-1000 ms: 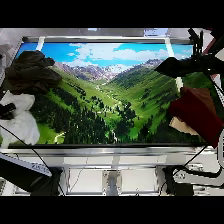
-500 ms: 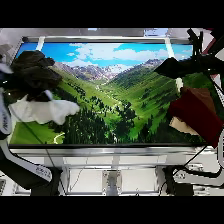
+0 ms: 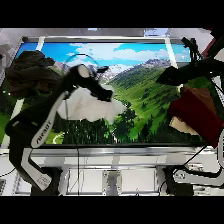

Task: Fold the shirts.

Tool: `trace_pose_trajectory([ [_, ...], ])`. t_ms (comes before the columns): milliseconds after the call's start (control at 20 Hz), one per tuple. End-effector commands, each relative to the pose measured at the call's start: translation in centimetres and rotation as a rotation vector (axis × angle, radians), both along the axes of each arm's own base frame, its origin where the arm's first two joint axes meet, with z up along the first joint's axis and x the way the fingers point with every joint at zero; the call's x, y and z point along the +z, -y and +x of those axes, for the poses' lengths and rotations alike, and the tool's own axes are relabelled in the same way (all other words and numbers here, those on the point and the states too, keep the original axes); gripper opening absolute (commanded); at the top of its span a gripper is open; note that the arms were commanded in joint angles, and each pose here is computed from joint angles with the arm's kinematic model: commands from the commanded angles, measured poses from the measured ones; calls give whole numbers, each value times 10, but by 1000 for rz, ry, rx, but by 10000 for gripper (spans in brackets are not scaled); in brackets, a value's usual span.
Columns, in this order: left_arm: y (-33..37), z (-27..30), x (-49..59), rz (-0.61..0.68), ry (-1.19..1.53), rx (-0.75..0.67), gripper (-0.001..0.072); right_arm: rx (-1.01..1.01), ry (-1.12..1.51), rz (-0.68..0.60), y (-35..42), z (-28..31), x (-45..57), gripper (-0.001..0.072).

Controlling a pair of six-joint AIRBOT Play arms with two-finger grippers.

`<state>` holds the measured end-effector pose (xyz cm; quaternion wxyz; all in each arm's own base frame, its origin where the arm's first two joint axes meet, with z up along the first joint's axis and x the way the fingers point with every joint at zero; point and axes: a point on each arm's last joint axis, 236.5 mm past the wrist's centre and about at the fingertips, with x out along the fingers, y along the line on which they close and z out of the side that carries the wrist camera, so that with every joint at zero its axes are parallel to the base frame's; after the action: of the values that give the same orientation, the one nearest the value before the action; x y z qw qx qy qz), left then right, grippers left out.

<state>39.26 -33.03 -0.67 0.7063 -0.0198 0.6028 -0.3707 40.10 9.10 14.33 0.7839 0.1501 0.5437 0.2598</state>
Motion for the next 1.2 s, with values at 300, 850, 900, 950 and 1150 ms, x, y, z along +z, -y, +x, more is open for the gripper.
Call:
trace_pose_trajectory([
  [300, -81, 121, 94, 344, 530, 181, 707, 87, -111, -18, -24, -26, -33, 389],
  [850, -214, 92, -15, 385, -4, 331, 704, 125, 254, -62, -212, 26, -138, 555],
  [900, -212, 88, -25, 382, -27, 301, 704, 141, 274, -95, -218, 27, -149, 556],
  [950, -209, 85, -34, 375, -45, 260, 702, 141, 290, -134, -217, 31, -160, 556],
  [1150, -183, 84, -55, 280, -68, 175, 699, 56, 293, -203, -194, 49, -172, 553],
])
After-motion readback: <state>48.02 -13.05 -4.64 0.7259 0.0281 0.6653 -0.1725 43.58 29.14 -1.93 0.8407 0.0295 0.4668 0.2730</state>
